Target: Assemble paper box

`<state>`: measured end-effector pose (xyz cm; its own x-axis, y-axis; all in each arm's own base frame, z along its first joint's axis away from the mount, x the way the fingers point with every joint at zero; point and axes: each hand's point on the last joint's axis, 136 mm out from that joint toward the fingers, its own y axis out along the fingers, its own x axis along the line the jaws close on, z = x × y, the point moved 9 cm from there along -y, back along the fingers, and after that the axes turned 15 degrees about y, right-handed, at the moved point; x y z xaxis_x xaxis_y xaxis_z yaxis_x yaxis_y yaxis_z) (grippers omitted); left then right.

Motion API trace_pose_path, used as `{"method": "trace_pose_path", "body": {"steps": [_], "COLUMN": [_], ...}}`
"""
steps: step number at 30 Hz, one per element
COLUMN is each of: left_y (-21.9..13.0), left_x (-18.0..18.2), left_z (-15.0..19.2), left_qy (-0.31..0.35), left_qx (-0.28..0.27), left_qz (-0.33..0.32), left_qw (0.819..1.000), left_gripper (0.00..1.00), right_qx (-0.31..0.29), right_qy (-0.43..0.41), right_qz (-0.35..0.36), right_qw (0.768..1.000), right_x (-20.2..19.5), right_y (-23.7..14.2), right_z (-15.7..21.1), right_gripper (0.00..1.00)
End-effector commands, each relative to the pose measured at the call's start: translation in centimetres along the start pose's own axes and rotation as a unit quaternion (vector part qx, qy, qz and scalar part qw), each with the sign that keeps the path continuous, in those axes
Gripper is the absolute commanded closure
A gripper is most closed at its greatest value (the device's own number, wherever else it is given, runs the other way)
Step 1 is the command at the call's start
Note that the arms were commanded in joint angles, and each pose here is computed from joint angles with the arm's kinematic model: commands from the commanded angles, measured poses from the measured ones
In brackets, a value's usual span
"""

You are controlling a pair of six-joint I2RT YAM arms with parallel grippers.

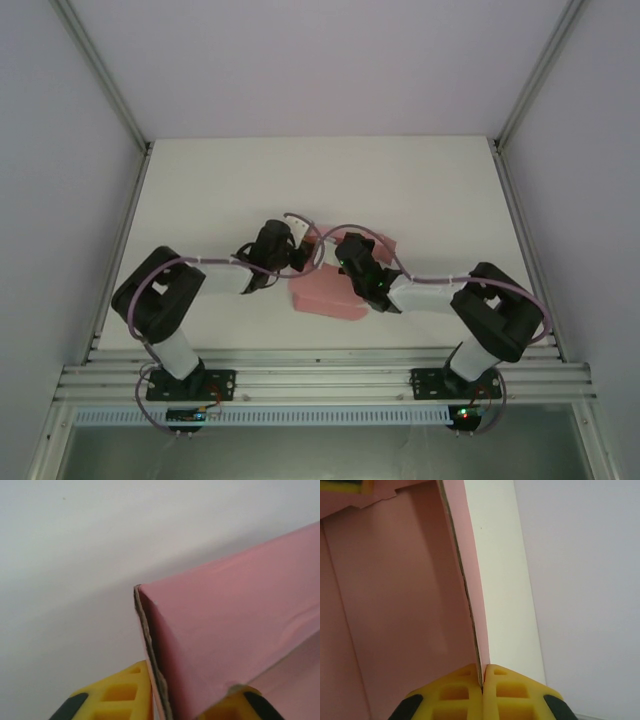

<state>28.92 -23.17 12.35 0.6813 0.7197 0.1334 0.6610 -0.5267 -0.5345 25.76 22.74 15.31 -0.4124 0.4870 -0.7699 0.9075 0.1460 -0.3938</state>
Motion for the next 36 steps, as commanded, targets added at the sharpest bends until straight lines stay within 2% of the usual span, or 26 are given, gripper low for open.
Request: {"method": "trace_pose_path", "body": {"steps": [1,3,6,12,15,17,18,20,23,29,31,32,34,36], "left_y": [0.5,0.4,0.1,-0.8,-0.6,-0.3,-0.2,-0.1,-0.1,-0.1,-0.2,-0.2,-0.2,-0.2], "left_x": [0.8,1.1,1.9,2.0,1.6,1.3,1.1,0.7,0.4,-0.4,-0.9,-1.0,-1.2,-1.1], "left_z": [-0.7,0.1,1.5,3.5,3.3,3.4,3.4,3.4,3.7,4.2,4.5,4.7,4.7,4.4], "left_qy": [0.012,0.016,-0.004,-0.028,-0.01,-0.015,-0.018,-0.014,-0.018,-0.026,-0.02,-0.019,-0.018,-0.023], "left_qx": [0.014,0.04,0.071,0.067,0.071,0.074,0.075,0.076,0.085,0.097,0.099,0.099,0.098,0.091], "left_qz": [-0.084,-0.151,-0.245,-0.295,-0.279,-0.243,-0.231,-0.204,-0.191,-0.162,-0.151,-0.147,-0.14,-0.14], "left_qw": [0.996,0.988,0.967,0.953,0.958,0.967,0.97,0.976,0.978,0.982,0.983,0.984,0.985,0.986], "left_gripper": [0.93,1.0,1.0,1.0,1.0,1.0,0.95,0.73,0.63,0.61,0.54,0.53,0.52,0.56], "right_qx": [0.012,0.017,0.03,0.047,0.051,0.052,0.052,0.056,0.057,0.059,0.06,0.061,0.059,0.059], "right_qy": [-0.002,0.005,0.017,0.035,0.043,0.048,0.053,0.053,0.058,0.068,0.069,0.069,0.072,0.071], "right_qz": [-0.046,-0.04,-0.034,-0.035,-0.036,-0.039,-0.037,-0.033,-0.025,-0.026,-0.022,-0.022,-0.023,-0.023], "right_qw": [0.999,0.999,0.999,0.998,0.997,0.997,0.997,0.996,0.996,0.996,0.996,0.996,0.995,0.995], "right_x": [1.5,1.2,0.9,1.0,0.8,0.7,0.5,0.4,0.1,-0.2,-0.3,-0.4,-0.4,-0.4], "right_y": [0.1,0.1,0.2,0.2,0.3,0.3,0.4,0.5,0.5,0.5,0.5,0.5,0.5,0.5], "right_z": [0.7,0.7,0.8,1.6,1.6,1.6,1.6,1.6,1.5,1.5,1.5,1.5,1.4,1.4], "right_gripper": [1.0,1.0,1.0,1.0,1.0,1.0,1.0,1.0,1.0,1.0,1.0,1.0,1.0,1.0]}}
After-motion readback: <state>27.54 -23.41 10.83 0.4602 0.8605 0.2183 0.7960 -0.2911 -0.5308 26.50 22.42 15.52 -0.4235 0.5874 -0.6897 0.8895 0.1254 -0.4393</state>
